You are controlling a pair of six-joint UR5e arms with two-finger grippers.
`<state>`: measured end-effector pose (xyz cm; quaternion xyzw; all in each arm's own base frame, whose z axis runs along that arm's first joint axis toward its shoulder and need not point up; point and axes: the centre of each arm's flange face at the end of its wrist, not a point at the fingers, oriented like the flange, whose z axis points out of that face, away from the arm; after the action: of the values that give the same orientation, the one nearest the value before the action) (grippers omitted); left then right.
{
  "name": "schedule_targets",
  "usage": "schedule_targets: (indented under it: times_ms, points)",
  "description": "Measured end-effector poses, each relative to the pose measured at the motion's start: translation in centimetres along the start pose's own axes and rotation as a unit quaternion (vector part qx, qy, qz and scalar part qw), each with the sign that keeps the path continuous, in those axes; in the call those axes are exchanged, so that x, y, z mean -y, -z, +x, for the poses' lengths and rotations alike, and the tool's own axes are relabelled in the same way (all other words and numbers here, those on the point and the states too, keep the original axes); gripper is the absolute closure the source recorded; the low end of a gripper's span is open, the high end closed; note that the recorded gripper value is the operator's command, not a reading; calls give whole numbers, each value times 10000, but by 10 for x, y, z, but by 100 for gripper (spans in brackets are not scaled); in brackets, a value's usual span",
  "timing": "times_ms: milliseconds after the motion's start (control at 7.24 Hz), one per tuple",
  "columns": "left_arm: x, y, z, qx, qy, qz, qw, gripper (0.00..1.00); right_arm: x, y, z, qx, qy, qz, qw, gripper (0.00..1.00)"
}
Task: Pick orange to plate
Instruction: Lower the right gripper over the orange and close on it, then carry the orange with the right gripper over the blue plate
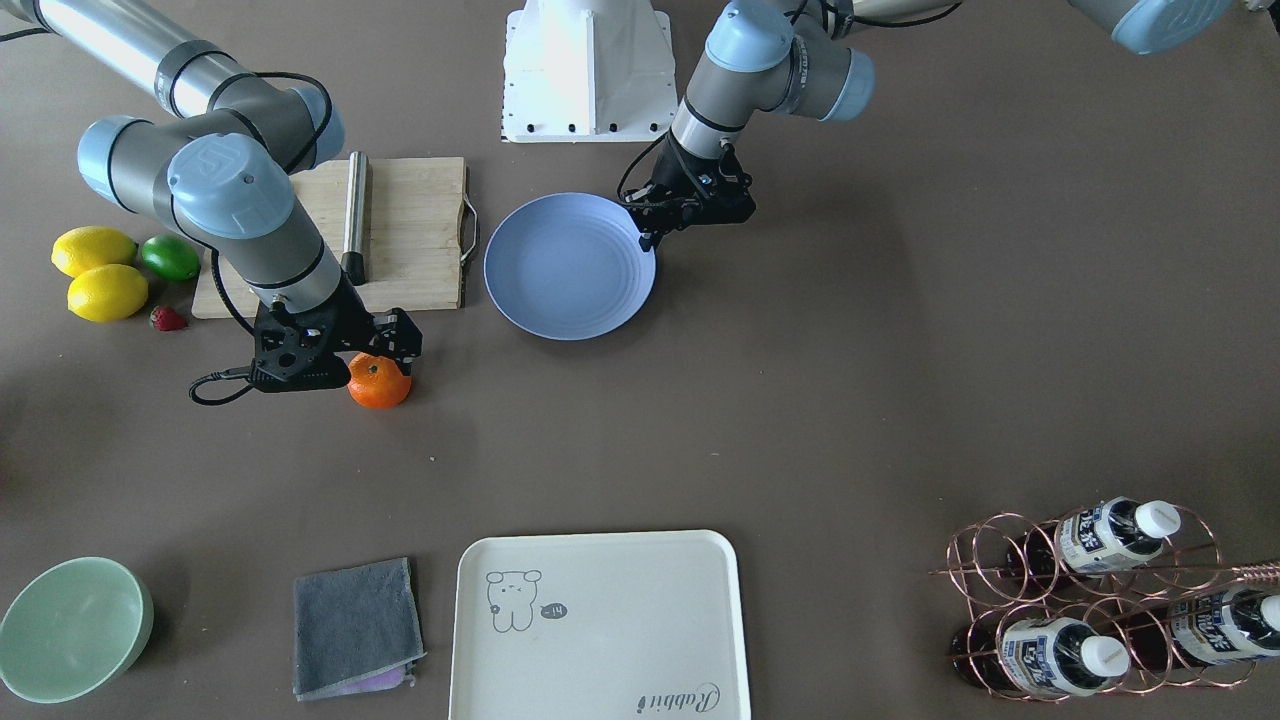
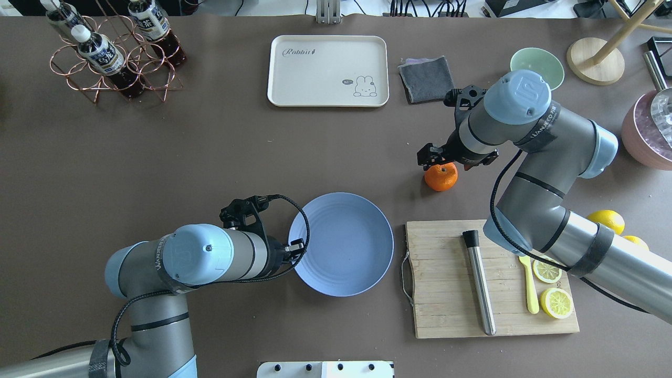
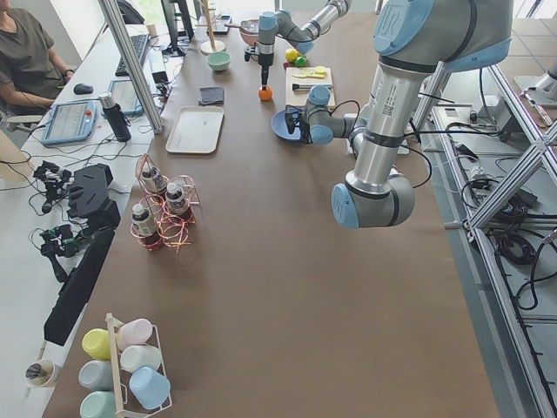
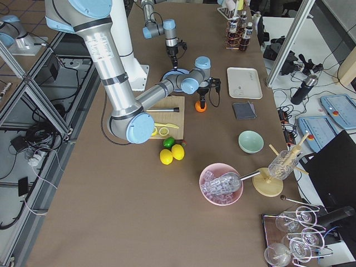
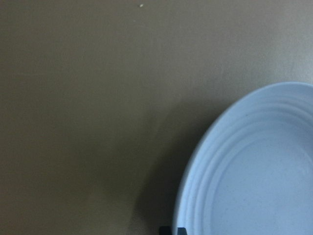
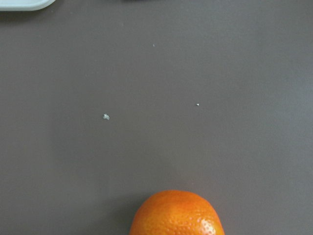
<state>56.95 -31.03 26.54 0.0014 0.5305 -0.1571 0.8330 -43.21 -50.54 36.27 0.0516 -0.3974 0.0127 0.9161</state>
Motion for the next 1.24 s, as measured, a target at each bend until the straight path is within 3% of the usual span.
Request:
schedule_targets:
  times_ms: [138, 276, 415, 553, 691, 967, 1106, 1244]
  points:
    - [0, -1, -1, 13, -1, 3, 10000, 100, 0, -7, -4, -51, 12, -9, 10000, 0]
    - [1, -1, -3, 26, 2, 9, 10000, 54, 0, -16, -6, -87, 33, -11, 10000, 3]
    - [3, 0, -4, 29, 7, 19, 10000, 44, 1, -23, -7, -79, 59, -1, 10000, 15]
    - [8, 1, -4, 25, 14, 36, 10000, 32, 1, -28, -7, -68, 71, 4, 10000, 46]
    - [12, 3, -4, 24, 15, 50, 10000, 22, 1, -30, -7, -63, 73, 8, 10000, 97]
    - [24, 7, -5, 18, 31, 86, 10000, 13, 4, -24, -17, 4, 70, 35, 10000, 100]
    - [33, 10, -7, 28, 69, 62, 10000, 13, 5, -12, -28, 73, 16, 54, 10000, 100]
    - [43, 14, -12, 51, 114, 31, 9999, 6, 3, 6, -45, 155, -97, 72, 9998, 100]
